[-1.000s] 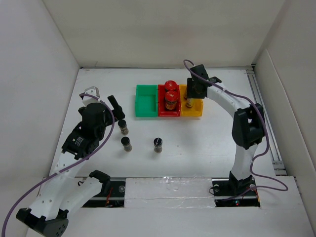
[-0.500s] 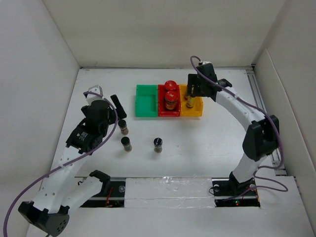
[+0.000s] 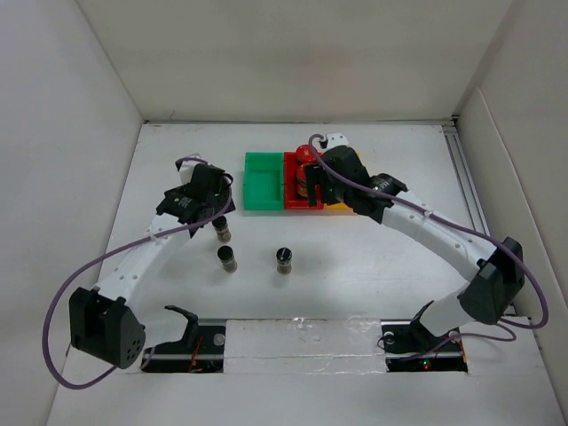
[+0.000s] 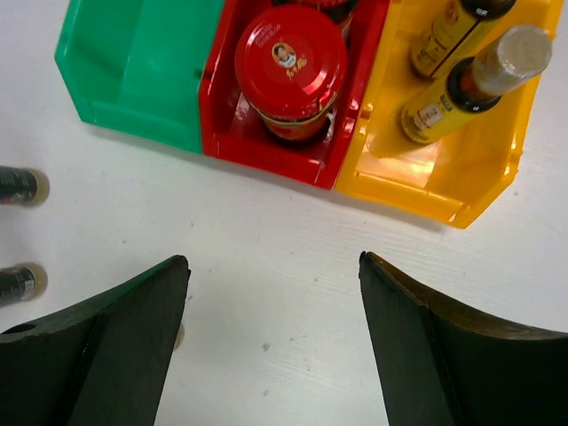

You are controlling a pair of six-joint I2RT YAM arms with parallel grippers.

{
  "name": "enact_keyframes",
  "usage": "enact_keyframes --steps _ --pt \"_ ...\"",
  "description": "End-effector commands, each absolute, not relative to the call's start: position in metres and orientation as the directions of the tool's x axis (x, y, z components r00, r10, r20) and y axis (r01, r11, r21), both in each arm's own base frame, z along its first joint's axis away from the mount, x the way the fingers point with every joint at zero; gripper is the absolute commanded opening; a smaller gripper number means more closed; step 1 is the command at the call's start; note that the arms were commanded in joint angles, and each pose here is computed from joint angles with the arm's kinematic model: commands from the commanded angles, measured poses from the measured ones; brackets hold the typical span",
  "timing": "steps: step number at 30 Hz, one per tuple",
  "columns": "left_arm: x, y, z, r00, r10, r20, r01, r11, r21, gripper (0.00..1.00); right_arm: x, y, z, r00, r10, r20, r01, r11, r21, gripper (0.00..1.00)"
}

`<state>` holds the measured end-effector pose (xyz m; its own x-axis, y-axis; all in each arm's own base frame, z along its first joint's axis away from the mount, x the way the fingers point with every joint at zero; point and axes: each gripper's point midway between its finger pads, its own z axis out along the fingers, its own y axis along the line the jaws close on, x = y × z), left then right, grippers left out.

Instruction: Organize the condiment bottles

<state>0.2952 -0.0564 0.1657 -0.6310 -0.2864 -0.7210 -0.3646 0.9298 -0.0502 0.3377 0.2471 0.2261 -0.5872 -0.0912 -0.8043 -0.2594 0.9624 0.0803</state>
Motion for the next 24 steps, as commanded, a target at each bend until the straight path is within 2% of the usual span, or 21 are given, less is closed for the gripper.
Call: enact_keyframes --steps 1,5,12,17,20,24 --pt "0.304 -0.059 0.165 -0.653 -0.312 -0.691 -0.349 0.933 -0.09 0.99 0.335 0.243 0.231 -0.566 -0.084 -0.82 -0.244 0.967 0.07 0.82" --pt "0.31 -0.064 0.151 -0.695 -0.317 -0.646 -0.312 0.942 -0.127 0.99 0.332 0.244 0.229 -0.568 -0.095 -0.817 -0.265 0.961 0.072 0.82" --pt "0.31 -0.076 0.122 -0.779 -0.261 -0.57 -0.248 0.963 -0.103 0.99 0.322 0.248 0.24 -0.54 -0.087 -0.837 -0.311 0.945 0.102 0.82" --pt "0.308 -0.074 0.107 -0.806 -0.258 -0.533 -0.261 0.963 -0.07 0.98 0.316 0.245 0.243 -0.533 -0.08 -0.842 -0.319 0.941 0.113 0.82" --pt "0.307 -0.08 0.098 -0.827 -0.247 -0.505 -0.239 0.968 -0.083 0.91 0.315 0.246 0.244 -0.531 -0.078 -0.844 -0.329 0.937 0.12 0.82" --pt "0.305 -0.083 0.088 -0.849 -0.238 -0.472 -0.228 0.97 -0.079 0.73 0.312 0.244 0.246 -0.524 -0.073 -0.849 -0.33 0.936 0.123 0.82"
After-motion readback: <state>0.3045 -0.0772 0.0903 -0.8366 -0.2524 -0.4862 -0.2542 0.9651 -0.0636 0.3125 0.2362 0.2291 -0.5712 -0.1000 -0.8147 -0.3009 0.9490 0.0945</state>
